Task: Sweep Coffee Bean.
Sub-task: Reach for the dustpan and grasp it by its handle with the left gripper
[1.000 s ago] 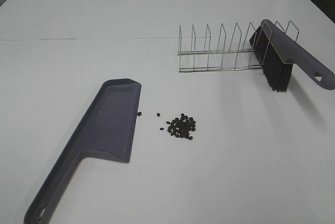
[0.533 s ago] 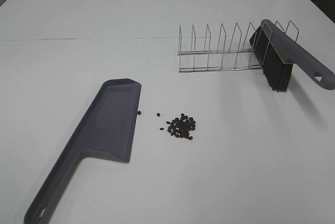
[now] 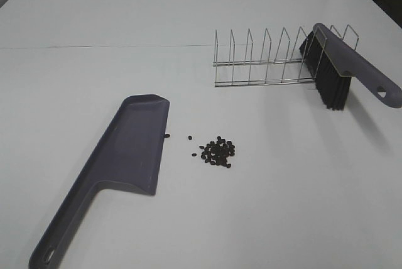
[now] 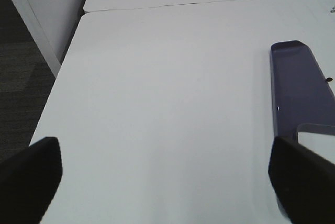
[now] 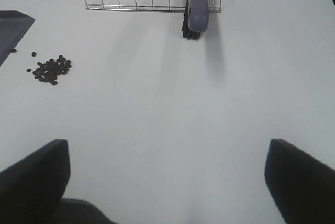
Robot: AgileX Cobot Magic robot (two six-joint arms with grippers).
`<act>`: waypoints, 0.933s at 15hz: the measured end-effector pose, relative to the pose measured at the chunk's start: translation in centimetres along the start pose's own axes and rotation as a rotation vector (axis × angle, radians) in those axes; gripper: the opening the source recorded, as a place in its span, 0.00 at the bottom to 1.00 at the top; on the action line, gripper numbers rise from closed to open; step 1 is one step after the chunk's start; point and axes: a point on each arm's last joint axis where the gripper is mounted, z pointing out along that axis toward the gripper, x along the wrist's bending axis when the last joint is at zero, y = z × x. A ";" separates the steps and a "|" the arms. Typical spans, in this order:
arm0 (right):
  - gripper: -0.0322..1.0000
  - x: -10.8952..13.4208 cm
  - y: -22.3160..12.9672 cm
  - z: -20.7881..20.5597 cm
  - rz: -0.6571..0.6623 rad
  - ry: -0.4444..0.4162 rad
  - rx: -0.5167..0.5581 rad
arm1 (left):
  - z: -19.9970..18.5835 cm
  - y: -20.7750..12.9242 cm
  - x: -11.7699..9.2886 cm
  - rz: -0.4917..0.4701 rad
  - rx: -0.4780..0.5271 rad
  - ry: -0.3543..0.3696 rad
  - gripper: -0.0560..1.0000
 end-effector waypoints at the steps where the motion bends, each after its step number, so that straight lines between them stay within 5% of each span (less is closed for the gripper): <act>1: 0.95 0.0 0.0 0.0 0.004 0.000 0.000 | 0.0 0.0 0.0 0.000 0.000 0.000 0.99; 14: 0.98 0.0 0.0 0.0 0.006 0.002 0.001 | 0.0 0.0 0.0 0.000 0.000 0.000 0.99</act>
